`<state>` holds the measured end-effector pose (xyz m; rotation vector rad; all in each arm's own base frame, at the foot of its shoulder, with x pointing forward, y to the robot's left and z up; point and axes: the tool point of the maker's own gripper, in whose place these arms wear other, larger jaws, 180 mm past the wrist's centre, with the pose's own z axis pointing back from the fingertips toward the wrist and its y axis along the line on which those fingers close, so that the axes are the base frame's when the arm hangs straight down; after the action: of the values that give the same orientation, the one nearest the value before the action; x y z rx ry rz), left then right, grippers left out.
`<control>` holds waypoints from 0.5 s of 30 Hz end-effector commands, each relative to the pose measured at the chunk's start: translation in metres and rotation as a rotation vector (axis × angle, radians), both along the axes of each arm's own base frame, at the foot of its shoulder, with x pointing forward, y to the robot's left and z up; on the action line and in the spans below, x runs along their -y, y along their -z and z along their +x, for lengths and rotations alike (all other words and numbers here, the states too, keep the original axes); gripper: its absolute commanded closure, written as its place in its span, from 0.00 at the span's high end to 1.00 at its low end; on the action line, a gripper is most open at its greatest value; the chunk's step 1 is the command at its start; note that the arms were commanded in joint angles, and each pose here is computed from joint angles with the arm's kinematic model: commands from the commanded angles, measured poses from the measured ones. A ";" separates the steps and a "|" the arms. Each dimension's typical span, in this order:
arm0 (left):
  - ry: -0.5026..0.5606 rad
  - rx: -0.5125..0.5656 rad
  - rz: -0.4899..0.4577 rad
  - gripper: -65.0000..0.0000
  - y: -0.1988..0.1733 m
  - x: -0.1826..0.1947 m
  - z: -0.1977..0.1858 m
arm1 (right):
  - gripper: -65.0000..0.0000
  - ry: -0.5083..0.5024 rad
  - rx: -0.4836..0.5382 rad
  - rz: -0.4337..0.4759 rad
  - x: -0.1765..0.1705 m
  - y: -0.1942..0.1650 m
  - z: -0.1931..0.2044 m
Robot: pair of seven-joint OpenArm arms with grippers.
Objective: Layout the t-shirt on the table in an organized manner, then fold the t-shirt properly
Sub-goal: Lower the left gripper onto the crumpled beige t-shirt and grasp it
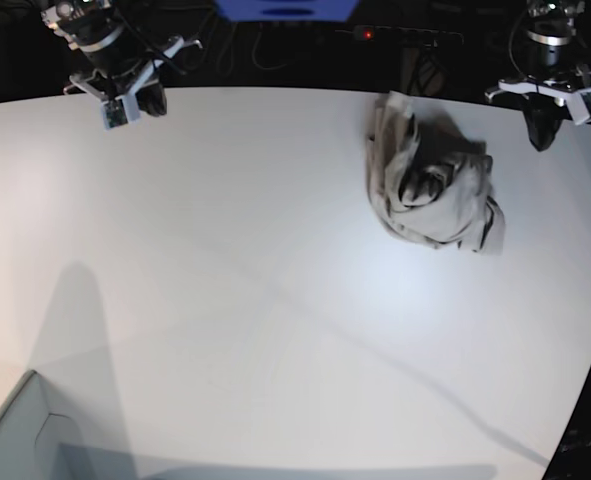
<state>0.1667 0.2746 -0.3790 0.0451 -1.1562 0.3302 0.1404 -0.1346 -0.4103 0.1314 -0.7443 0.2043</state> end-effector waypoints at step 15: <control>-0.061 -0.068 -0.107 0.66 0.027 -0.008 0.072 | 0.00 -0.004 0.064 0.016 0.000 -0.013 0.017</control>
<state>0.2375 0.2773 -0.4115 -0.0182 -1.0486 0.4473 0.1544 -0.1389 -0.4054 0.1228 -0.7764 0.1909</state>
